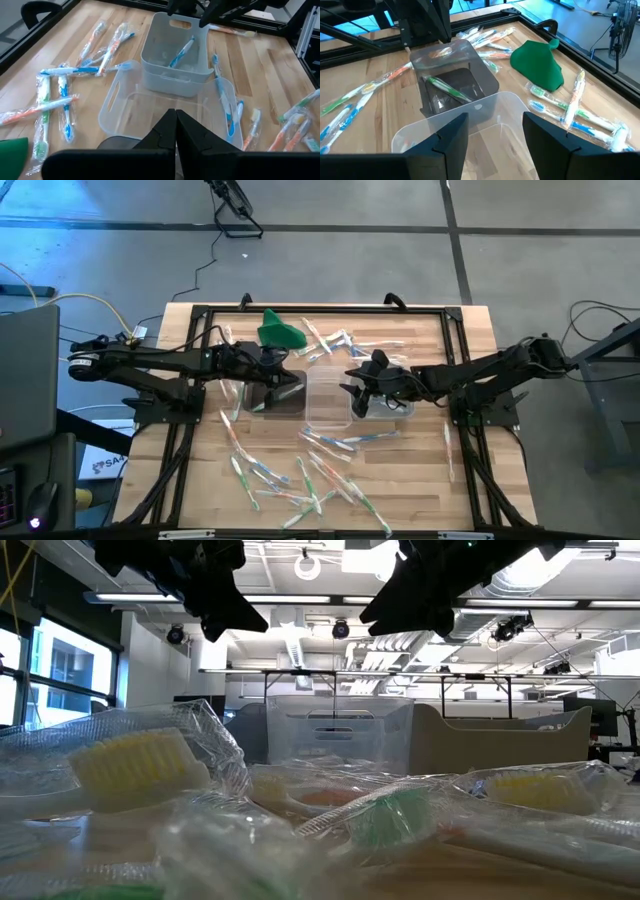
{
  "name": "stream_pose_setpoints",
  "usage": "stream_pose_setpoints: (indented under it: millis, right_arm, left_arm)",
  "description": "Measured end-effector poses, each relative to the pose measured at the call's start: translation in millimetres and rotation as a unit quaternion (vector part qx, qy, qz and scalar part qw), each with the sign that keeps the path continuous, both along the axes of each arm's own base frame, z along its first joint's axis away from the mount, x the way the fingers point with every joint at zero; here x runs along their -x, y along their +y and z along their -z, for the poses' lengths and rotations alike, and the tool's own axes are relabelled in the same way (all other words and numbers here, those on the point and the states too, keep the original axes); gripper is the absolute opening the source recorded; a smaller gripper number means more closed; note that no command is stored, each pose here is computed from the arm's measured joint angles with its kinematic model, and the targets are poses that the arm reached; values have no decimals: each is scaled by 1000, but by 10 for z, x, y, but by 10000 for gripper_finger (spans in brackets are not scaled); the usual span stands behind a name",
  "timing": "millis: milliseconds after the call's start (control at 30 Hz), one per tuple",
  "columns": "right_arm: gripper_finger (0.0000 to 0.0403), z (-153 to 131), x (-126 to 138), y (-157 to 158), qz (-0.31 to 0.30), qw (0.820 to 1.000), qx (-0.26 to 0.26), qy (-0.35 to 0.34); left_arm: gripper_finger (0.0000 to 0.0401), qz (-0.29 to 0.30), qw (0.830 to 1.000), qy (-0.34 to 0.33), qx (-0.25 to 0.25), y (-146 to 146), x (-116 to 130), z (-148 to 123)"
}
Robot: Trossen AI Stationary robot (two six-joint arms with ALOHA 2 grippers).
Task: Pick & Place Toothbrushes
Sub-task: Put the orange toothbrush into the transparent bin
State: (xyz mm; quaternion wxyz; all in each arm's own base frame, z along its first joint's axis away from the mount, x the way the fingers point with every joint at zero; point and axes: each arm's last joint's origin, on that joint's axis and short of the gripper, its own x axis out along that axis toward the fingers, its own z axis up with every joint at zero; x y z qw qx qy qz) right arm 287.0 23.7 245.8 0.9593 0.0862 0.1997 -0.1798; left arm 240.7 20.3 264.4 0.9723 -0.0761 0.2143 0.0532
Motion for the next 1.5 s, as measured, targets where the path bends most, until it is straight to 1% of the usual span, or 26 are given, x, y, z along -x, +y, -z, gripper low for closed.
stream_pose_setpoints:
  millis: [367,533,600,700,833,933,1067,1133,1200,1300,1433,1500]
  right_arm:
    - [180,-2,-2,-9,1,1000,1,-1]
    - [180,-47,-26,-62,12,1000,-5,-27]
    - [180,-46,-26,-64,12,1000,-3,-26]
    - [180,-45,-27,-19,-6,999,-22,-28]
    - [180,-55,-29,107,-66,996,-50,-35]
    - [180,-70,-28,185,-103,993,-42,-37]
    - [180,-83,-27,221,-121,992,-4,-37]
    - [180,-99,-32,219,-119,992,-7,-46]
    - [180,-101,-35,202,-107,993,-30,-46]
    - [180,-92,-22,192,-89,994,-55,-10]
    - [180,-191,26,219,-45,995,-57,70]
    - [180,-267,59,241,-26,993,-62,100]
  left_arm:
    - [1,2,1000,0,1,-1,0,0]
    - [1,2,1000,0,1,-1,0,0]
    - [1,2,1000,0,1,-1,0,0]
    - [1,1,1000,0,1,-1,0,0]
    - [1,1,1000,0,1,-1,0,0]
    - [1,1,1000,0,1,-1,0,0]
    - [1,1,1000,0,1,-1,0,0]
    - [1,1,1000,0,1,-1,0,0]
    - [1,1,1000,0,1,-1,0,0]
    - [1,1,1000,0,1,-1,0,0]
    - [1,1,1000,0,1,-1,0,0]
    - [1,1,1000,-3,0,0,-2,-5]
